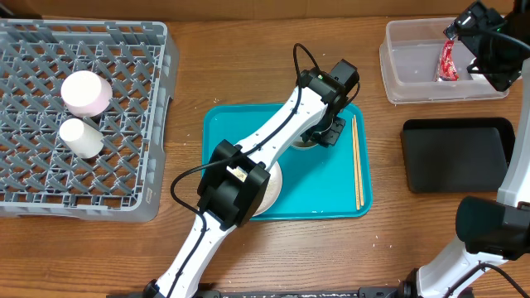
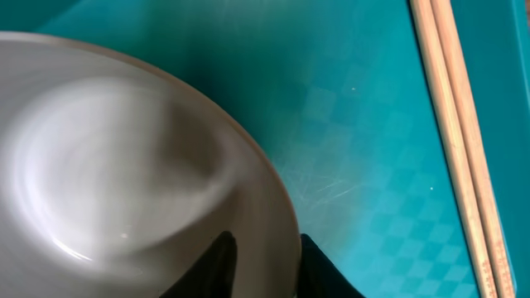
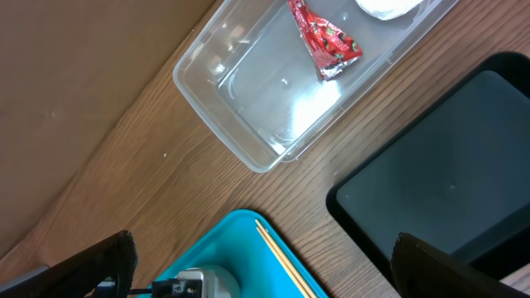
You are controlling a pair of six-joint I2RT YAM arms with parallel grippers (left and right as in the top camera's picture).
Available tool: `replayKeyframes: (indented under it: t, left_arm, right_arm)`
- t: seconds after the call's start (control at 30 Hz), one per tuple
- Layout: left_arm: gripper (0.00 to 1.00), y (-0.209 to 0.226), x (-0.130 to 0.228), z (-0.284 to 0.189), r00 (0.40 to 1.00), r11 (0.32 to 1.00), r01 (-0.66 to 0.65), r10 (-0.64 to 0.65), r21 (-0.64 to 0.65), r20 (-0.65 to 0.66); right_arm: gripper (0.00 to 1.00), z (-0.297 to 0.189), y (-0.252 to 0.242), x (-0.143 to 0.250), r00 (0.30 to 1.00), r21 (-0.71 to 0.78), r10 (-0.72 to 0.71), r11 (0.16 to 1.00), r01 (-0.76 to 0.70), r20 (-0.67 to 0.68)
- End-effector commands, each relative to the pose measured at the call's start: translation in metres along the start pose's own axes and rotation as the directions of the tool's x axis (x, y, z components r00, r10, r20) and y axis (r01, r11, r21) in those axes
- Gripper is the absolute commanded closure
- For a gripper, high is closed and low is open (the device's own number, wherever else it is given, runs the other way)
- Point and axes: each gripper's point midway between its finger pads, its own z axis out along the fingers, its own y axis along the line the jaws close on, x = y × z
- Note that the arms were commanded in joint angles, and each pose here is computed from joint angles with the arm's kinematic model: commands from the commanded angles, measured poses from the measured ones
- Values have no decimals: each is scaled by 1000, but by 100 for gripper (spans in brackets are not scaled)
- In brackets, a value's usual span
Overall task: Sort waste into correct bins and load items into the dishwasher
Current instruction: 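Lift the grey bowl and carry it to the dish rack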
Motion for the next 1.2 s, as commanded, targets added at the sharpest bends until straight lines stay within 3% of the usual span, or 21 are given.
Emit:
replayKeyframes:
  t: [0.0,0.23,0.3,0.47,0.6,0.77,0.93,0.97,1.17]
  left_arm:
    - [80,-7,6,12,999,1000,-22,23,9,-29]
    - [87,-6,5,12,999,1000,-23,23,2,-25]
    - [96,-6,5,12,999,1000,-23,23,2,-25]
    - [96,-9,2,4,1000,1000,-23,23,20,-12]
    - [96,-15,-12,-31,999,999,-25,23,46,48]
    - [96,-12,-36,-110,979,997,-21,7,69,205]
    - [96,27,-41,-192,938,996,45,-68,76,341]
    - [96,58,-36,-222,917,993,104,-119,60,381]
    - [96,162,-2,-281,849,947,319,-299,30,436]
  right_arm:
    - [0,-3,1,-2,1000,-7,5,1000,-5,9]
    - [0,-3,1,-2,1000,-7,5,1000,-5,9]
    - [0,-3,1,-2,1000,-6,5,1000,-5,10]
    - [0,-3,1,-2,1000,-6,5,1000,-5,9]
    - [0,-3,1,-2,1000,-7,5,1000,-5,9]
    - [0,-3,1,-2,1000,-7,5,1000,-5,9]
    - [0,-3,1,-2,1000,-7,6,1000,-6,9]
    - [0,-3,1,-2,1000,-7,5,1000,-5,9]
    - [0,-3,1,-2,1000,-7,5,1000,-5,9]
